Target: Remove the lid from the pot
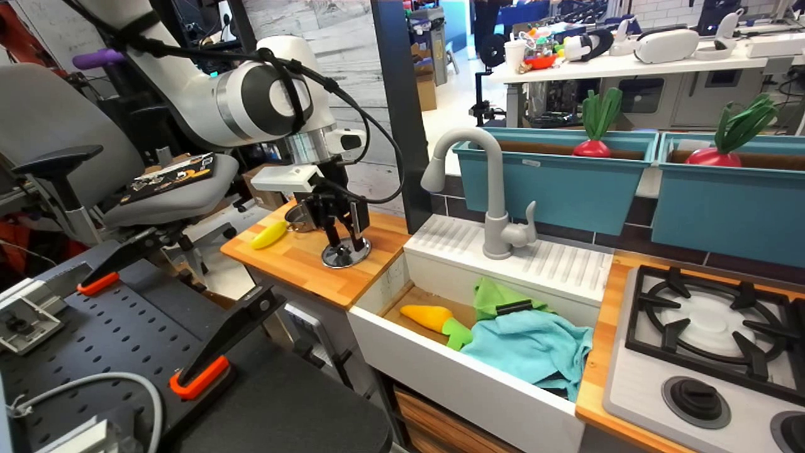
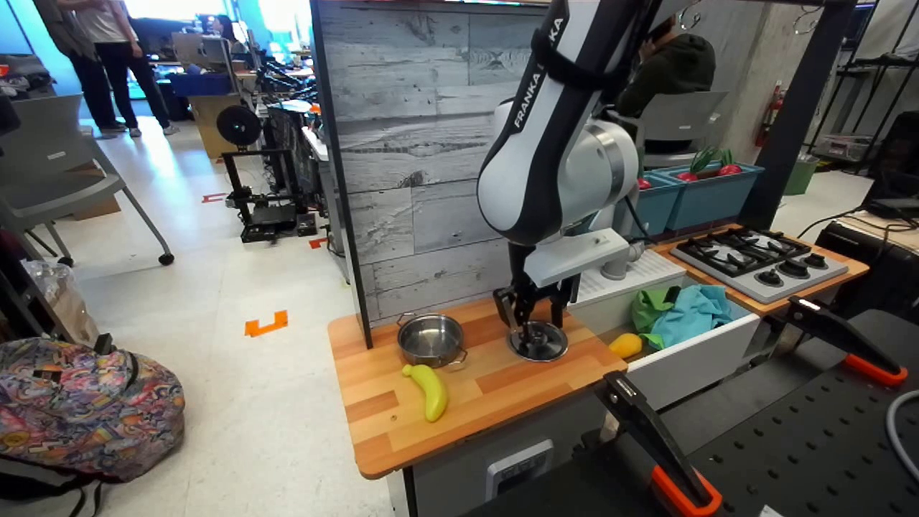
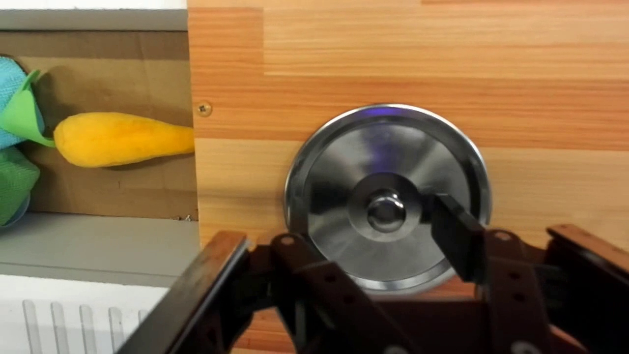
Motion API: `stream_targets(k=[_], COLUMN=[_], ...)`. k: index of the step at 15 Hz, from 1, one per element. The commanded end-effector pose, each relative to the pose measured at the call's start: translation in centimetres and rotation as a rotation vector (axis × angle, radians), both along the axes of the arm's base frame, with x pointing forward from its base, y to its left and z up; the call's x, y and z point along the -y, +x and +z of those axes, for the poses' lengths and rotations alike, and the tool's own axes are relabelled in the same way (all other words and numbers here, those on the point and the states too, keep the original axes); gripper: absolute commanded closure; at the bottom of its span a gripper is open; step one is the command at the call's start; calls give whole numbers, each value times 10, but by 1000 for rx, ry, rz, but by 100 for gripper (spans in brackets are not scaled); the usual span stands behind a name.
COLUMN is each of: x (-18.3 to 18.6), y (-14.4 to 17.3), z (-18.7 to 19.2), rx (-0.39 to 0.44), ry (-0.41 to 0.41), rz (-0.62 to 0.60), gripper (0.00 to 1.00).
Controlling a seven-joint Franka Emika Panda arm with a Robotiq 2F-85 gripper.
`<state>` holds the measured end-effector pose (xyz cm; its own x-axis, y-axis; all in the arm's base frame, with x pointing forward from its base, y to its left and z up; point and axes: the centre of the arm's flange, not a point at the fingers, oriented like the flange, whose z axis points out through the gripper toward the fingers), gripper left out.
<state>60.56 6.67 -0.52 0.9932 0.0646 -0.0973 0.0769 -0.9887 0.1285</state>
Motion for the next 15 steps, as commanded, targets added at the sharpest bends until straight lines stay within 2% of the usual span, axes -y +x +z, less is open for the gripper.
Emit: stream_targets(k=[1,4,8,11,15], x=[-5,-12,-16,-4,32], y=[-1,-12,-35,-53,-76], z=[8,20,53,91,141], rx=[-17,-52,-40,-15,56], ry=[-10,-7,41,79,139], rz=[20,45,42,0,-107], gripper=[2,0,0,0,0])
